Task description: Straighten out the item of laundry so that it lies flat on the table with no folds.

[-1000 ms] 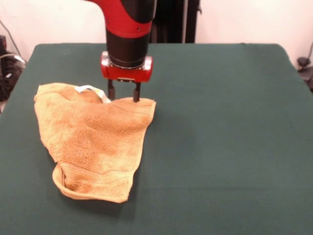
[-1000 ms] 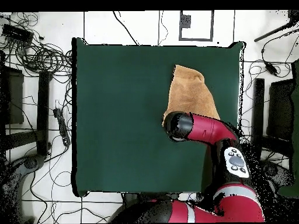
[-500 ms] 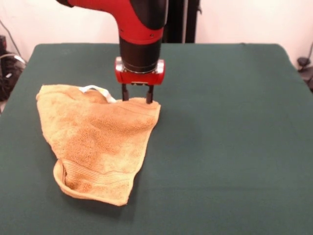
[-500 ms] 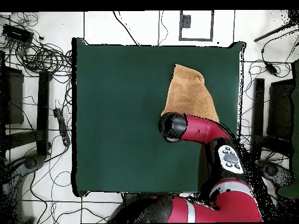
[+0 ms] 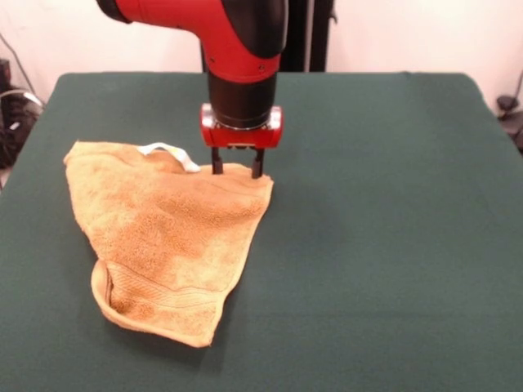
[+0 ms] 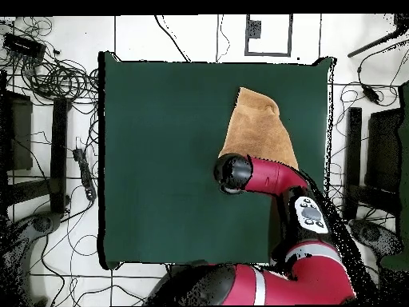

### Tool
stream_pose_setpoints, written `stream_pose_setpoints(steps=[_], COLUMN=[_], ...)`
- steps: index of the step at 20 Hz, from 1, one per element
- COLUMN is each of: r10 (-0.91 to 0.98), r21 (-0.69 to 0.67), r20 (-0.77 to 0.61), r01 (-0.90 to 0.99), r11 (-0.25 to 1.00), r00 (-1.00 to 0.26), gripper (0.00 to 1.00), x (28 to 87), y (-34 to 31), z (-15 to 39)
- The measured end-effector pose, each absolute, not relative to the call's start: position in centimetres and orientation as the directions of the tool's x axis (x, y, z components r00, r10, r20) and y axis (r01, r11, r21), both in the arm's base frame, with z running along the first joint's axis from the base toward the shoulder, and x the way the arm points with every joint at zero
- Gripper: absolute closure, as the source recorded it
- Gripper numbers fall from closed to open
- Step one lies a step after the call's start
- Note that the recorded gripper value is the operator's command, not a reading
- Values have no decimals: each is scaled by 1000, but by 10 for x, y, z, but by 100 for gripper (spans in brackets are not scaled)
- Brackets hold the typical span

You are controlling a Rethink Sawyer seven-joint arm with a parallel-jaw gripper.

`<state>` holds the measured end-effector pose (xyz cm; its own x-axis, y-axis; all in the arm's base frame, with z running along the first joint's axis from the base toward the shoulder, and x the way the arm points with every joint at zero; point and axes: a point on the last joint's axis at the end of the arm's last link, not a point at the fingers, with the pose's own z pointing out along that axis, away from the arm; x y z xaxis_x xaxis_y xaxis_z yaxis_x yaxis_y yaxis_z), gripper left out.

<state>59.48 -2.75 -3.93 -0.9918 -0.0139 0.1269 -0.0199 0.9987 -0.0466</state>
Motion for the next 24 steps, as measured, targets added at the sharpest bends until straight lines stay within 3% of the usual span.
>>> stream_pose_setpoints(steps=[17, 18, 24], r10=[-29, -33, -44], r21=[-65, -68, -70], r20=[117, 116, 114], r01=[-37, -41, -52], r11=[997, 997, 996], r00=[-993, -993, -993], gripper=[0, 100, 100], x=[597, 596, 597], y=[-23, -21, -14], z=[-41, -41, -42])
